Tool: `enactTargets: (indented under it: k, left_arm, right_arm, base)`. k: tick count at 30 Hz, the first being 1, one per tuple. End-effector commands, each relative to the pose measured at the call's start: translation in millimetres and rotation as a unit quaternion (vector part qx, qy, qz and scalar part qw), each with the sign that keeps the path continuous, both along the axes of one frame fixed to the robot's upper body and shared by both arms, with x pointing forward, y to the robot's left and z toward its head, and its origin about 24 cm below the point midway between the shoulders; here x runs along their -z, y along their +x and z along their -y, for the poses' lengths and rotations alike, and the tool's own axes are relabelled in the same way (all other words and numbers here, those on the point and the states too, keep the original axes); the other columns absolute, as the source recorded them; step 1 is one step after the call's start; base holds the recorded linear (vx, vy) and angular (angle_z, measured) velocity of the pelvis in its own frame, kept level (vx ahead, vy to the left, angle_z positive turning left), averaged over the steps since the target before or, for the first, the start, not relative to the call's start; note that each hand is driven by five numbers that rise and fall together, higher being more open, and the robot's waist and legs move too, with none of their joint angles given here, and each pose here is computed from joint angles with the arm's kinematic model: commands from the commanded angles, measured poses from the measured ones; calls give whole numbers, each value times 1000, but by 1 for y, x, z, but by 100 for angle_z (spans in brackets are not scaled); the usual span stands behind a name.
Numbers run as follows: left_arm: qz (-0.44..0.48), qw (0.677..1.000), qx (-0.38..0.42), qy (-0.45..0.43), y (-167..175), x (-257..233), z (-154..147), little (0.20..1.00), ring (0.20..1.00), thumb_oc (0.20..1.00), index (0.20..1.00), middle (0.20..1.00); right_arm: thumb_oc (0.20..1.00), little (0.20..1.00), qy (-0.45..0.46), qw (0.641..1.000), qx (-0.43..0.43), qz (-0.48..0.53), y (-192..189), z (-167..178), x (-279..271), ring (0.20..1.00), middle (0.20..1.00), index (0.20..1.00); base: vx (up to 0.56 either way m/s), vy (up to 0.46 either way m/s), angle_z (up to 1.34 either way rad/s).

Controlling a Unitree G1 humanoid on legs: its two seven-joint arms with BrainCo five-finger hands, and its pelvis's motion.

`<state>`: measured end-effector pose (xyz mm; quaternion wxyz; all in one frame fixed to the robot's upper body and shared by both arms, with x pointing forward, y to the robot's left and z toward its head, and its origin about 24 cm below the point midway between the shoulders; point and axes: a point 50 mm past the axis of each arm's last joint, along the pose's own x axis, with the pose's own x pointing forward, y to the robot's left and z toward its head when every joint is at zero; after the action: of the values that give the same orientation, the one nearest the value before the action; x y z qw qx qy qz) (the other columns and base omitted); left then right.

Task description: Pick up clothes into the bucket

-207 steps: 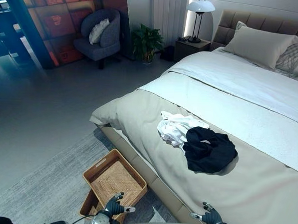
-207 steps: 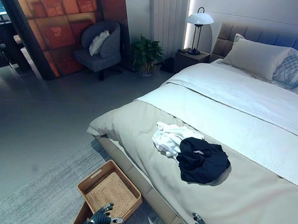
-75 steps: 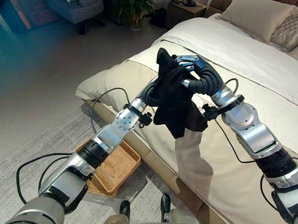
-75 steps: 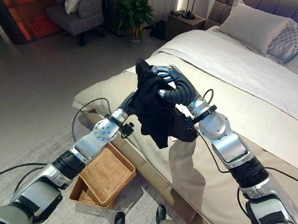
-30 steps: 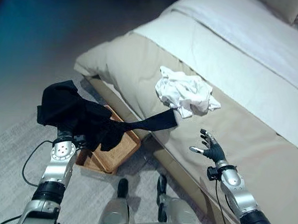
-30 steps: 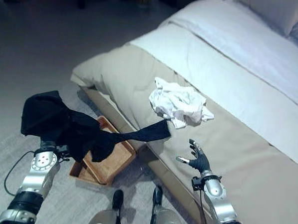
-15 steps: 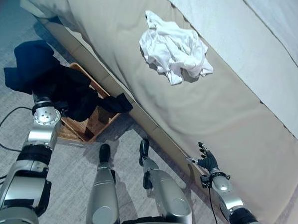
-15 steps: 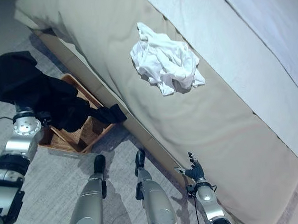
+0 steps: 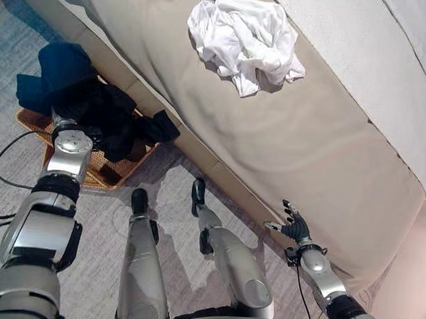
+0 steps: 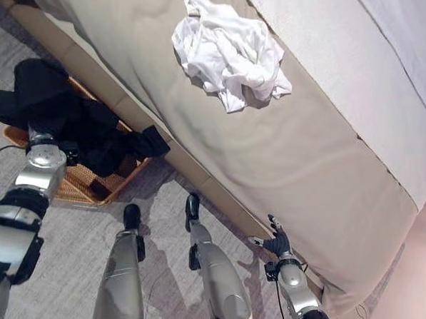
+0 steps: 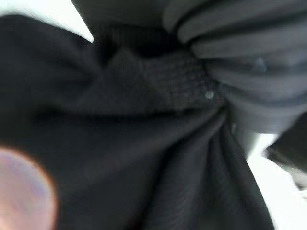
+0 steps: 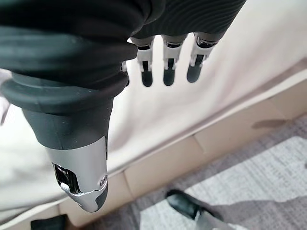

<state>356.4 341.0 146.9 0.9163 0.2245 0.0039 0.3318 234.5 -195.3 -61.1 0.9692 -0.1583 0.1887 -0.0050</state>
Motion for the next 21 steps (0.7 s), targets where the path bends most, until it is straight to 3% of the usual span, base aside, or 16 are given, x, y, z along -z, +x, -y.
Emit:
enactTargets:
  k: [1, 7, 8, 14, 19, 21]
  left_arm:
    - [21, 999, -26, 26, -3, -39, -23, 1000, 1000, 1000, 1000, 1000]
    - [-3, 997, -51, -56, -9, -11, -29, 1000, 1000, 1000, 1000, 1000]
    - [-8, 993, -66, -95, -15, 5, -31, 1000, 1000, 1000, 1000, 1000]
    - [-34, 982, -76, -167, -27, 58, -17, 1000, 1000, 1000, 1000, 1000]
    - [-67, 986, -55, -141, -44, 96, -1, 1000, 1000, 1000, 1000, 1000]
    - [-49, 995, -4, -92, -52, 108, 27, 1000, 1000, 1000, 1000, 1000]
  right_arm:
    - [1000, 1000, 14, 997, -2, 78, 21, -1, -31, 1000, 1000, 1000]
    - [1000, 1000, 17, 979, 2, 202, 45, 0, -87, 1000, 1000, 1000]
    - [1000, 1000, 30, 962, 17, 270, 55, 2, -119, 1000, 1000, 1000]
    - [1000, 1000, 6, 910, 45, 411, 75, 11, -194, 1000, 1000, 1000]
    - [1000, 1000, -74, 850, 63, 517, 85, 24, -263, 1000, 1000, 1000]
    - [1000, 1000, -124, 819, 89, 553, 90, 35, -296, 1000, 1000, 1000]
  base:
    - [7, 9, -8]
    - [1, 3, -1]
    - [0, 0, 0]
    - [2, 4, -2]
    - [-5, -2, 3]
    - [6, -48, 18]
